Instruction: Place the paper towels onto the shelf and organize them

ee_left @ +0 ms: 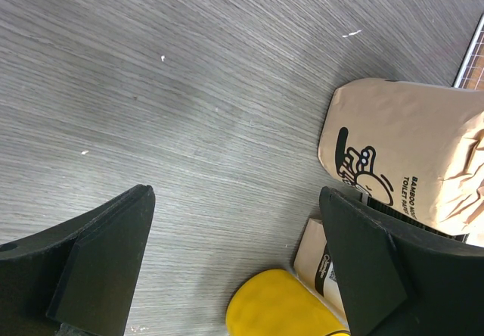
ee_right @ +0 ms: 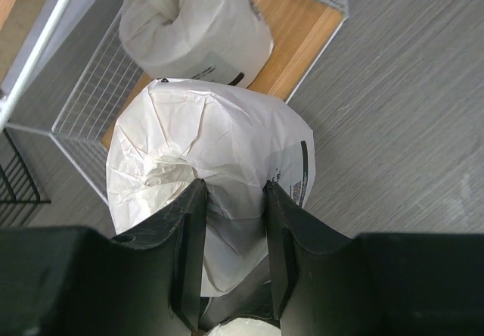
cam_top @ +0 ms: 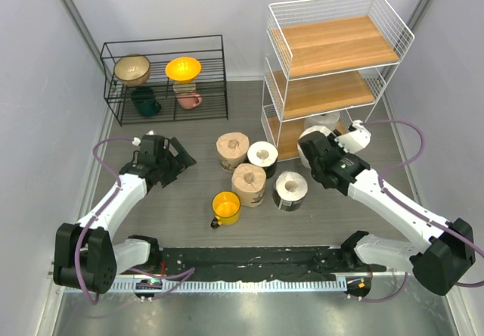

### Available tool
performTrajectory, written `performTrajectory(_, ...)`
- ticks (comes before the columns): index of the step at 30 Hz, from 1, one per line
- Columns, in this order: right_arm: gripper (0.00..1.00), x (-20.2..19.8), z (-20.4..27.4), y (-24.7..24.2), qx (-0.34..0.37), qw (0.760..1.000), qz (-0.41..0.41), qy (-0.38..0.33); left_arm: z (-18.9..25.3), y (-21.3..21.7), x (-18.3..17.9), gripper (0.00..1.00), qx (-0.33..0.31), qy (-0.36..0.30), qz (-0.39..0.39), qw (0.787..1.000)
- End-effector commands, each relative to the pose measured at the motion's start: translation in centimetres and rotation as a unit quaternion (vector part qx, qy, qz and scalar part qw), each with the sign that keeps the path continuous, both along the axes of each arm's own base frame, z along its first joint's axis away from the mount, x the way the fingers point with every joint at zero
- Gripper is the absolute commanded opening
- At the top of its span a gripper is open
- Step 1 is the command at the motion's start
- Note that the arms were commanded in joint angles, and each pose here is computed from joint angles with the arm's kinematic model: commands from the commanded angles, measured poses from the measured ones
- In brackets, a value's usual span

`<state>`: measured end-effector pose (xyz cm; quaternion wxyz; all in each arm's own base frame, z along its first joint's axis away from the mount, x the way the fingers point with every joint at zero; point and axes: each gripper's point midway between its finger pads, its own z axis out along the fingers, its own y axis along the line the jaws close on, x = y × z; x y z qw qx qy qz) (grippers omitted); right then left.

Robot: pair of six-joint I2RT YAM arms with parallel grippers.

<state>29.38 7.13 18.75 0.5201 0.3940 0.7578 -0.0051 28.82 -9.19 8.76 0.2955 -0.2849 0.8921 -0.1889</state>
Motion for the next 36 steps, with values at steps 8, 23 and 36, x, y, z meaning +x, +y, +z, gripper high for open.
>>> performTrajectory(8,0.32,5.0,0.9,3.4,0.050,0.995,0.076,-0.047,0.8,-0.7,0.7,0.96,-0.010,-0.015,-0.012,1.000)
performTrajectory(23,0.30,7.9,0.4,4.4,0.072,0.987,0.081,-0.115,0.7,-0.7,0.5,0.96,-0.011,-0.014,-0.013,1.000)
performTrajectory(36,0.28,9.8,-1.4,4.5,0.106,0.984,0.042,-0.139,0.8,-1.0,0.7,0.96,-0.017,-0.017,-0.017,1.000)
